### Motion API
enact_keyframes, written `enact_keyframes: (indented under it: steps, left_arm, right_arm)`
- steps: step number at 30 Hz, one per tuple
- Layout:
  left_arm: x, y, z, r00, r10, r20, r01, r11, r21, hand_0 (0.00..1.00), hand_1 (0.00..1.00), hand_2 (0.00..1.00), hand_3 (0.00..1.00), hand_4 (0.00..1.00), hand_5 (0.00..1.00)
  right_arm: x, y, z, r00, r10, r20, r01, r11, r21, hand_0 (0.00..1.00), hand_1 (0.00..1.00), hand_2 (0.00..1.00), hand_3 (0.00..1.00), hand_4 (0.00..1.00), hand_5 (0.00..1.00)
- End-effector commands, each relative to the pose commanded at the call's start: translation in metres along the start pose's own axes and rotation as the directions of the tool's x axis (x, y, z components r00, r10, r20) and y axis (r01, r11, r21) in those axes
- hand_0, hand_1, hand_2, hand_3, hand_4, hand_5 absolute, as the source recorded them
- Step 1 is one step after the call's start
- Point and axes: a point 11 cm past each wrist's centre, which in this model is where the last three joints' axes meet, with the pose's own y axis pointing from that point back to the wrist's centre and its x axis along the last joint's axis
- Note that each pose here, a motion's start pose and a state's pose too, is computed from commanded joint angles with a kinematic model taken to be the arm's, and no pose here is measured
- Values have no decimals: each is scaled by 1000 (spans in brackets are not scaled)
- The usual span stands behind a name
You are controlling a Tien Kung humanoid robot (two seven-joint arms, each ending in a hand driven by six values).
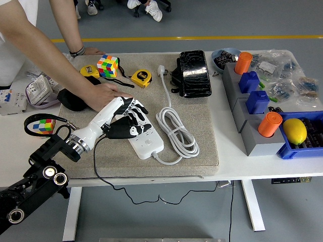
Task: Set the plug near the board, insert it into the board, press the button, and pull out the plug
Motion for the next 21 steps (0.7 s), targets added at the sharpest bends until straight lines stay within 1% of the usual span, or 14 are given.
enact_keyframes:
  steps: [4, 5, 8, 10, 11, 13, 16, 17, 21]
  left_arm:
    - [0, 0, 0, 1000, -5, 8, 5, 1000, 6, 292, 360, 463, 482, 840, 225]
    - [0, 1, -1, 999, -17, 27, 16, 1000, 15, 211, 317, 288, 523, 880, 133]
    - [-2, 1, 1, 990, -67, 121, 62, 997, 48, 211, 317, 288, 523, 880, 133]
    - [-3, 1, 7, 976, -99, 193, 91, 995, 50, 211, 317, 288, 523, 880, 133]
    - [-3, 1, 9, 969, -111, 222, 103, 994, 49, 105, 81, 128, 582, 765, 2]
    - [-5, 1, 13, 959, -132, 252, 124, 991, 46, 105, 81, 128, 582, 765, 2]
    - [-8, 1, 16, 944, -138, 299, 131, 990, 43, 105, 81, 128, 582, 765, 2]
    - [-9, 1, 17, 936, -139, 323, 132, 990, 44, 69, 23, 105, 605, 644, 2]
    - [-15, -1, 15, 896, -154, 415, 141, 988, 61, 69, 23, 105, 605, 644, 2]
  right_arm:
    - [1, 0, 0, 1000, 1, -3, -1, 1000, 1, 486, 548, 541, 508, 838, 368]
    - [1, 0, 0, 1000, 1, -4, -1, 1000, 1, 485, 548, 541, 508, 837, 369]
    - [1, 0, -1, 1000, 0, -5, 0, 1000, 3, 485, 548, 541, 508, 837, 369]
    - [1, 0, -1, 1000, 0, -4, 0, 1000, 2, 485, 548, 541, 508, 837, 369]
    - [1, 0, -1, 1000, 0, -5, 0, 1000, 2, 490, 547, 541, 508, 837, 370]
    - [1, 0, -1, 1000, 1, -4, -1, 1000, 3, 490, 547, 541, 508, 837, 370]
    - [1, 0, -1, 1000, 0, -4, 0, 1000, 3, 490, 547, 541, 508, 837, 370]
    - [1, 0, -1, 1000, 0, -4, 0, 1000, 3, 485, 547, 541, 508, 837, 369]
    - [1, 0, 0, 1000, 0, -3, 0, 1000, 1, 485, 547, 541, 508, 837, 369]
